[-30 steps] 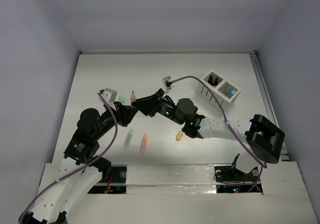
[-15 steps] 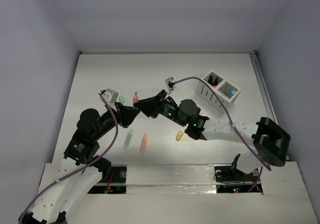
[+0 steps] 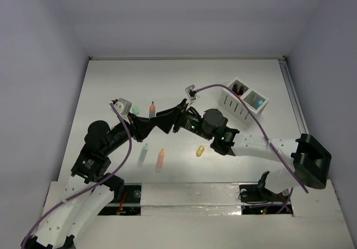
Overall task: Sort the stationery into containers
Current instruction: Pick up the pen from the center of the board, then pick up the pen cap from the center of the board.
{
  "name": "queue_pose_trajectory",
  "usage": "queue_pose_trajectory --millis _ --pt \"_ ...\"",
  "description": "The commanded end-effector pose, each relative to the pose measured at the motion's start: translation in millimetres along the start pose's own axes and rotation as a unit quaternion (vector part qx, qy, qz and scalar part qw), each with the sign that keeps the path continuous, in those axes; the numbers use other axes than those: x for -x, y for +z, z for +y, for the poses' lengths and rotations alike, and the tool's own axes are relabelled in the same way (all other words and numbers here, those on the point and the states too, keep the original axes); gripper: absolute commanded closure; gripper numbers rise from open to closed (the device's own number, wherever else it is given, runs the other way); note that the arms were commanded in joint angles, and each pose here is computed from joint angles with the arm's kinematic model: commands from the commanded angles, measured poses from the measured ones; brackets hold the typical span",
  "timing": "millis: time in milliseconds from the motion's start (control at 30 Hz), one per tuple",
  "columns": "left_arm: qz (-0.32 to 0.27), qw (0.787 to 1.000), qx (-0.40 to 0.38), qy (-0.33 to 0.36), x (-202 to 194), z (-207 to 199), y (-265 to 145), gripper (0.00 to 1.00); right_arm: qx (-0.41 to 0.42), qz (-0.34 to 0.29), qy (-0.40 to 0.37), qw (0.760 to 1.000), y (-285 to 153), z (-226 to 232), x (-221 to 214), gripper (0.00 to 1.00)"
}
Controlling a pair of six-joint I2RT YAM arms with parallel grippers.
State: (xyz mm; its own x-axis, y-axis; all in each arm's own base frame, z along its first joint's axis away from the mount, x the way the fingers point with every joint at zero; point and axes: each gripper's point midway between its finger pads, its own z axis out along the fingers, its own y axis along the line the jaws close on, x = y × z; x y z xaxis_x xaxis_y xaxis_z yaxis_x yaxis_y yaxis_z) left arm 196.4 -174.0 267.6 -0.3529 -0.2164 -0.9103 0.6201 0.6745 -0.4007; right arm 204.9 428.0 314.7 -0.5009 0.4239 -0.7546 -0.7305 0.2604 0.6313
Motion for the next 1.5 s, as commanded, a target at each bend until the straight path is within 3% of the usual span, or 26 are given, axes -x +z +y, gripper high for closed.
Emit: queue_pose_trajectory --millis 0,300,533,667,800,1000,1167,1300,1467 --pt "-0.02 0.999 -0.031 0.012 13 -11 3 1.0 0.037 -0.027 0.007 0.999 -6 25 30 0.36" --pt "-0.022 0.999 -0.033 0.013 15 -12 4 1.0 0.029 -0.02 -0.016 0.999 -29 19 38 0.2" --pt "-0.018 0.999 -0.031 0.015 17 -11 8 1.0 -0.063 -0.013 -0.037 0.997 -67 -20 33 0.16" --pt "-0.006 0.999 -0.045 0.01 13 -14 11 1.0 -0.151 -0.006 -0.042 0.988 -96 -59 26 0.29" --pt "0.001 0.997 -0.081 0.017 8 -26 8 1.0 -0.245 0.005 -0.045 0.968 -128 -103 16 0.52" --pt "-0.001 0.992 -0.125 0.032 9 -42 1 1.0 -0.361 0.043 -0.033 0.931 -167 -165 2 0.62" --pt "0.002 0.989 -0.139 0.048 10 -47 -3 1.0 -0.433 0.075 -0.025 0.898 -194 -203 -8 0.6" --pt "0.009 0.985 -0.165 0.052 0 -53 -4 1.0 -0.462 0.09 -0.024 0.882 -204 -220 -12 0.46" --pt "0.009 0.983 -0.176 0.057 -3 -57 -6 1.0 -0.485 0.107 -0.007 0.868 -214 -240 -17 0.4"
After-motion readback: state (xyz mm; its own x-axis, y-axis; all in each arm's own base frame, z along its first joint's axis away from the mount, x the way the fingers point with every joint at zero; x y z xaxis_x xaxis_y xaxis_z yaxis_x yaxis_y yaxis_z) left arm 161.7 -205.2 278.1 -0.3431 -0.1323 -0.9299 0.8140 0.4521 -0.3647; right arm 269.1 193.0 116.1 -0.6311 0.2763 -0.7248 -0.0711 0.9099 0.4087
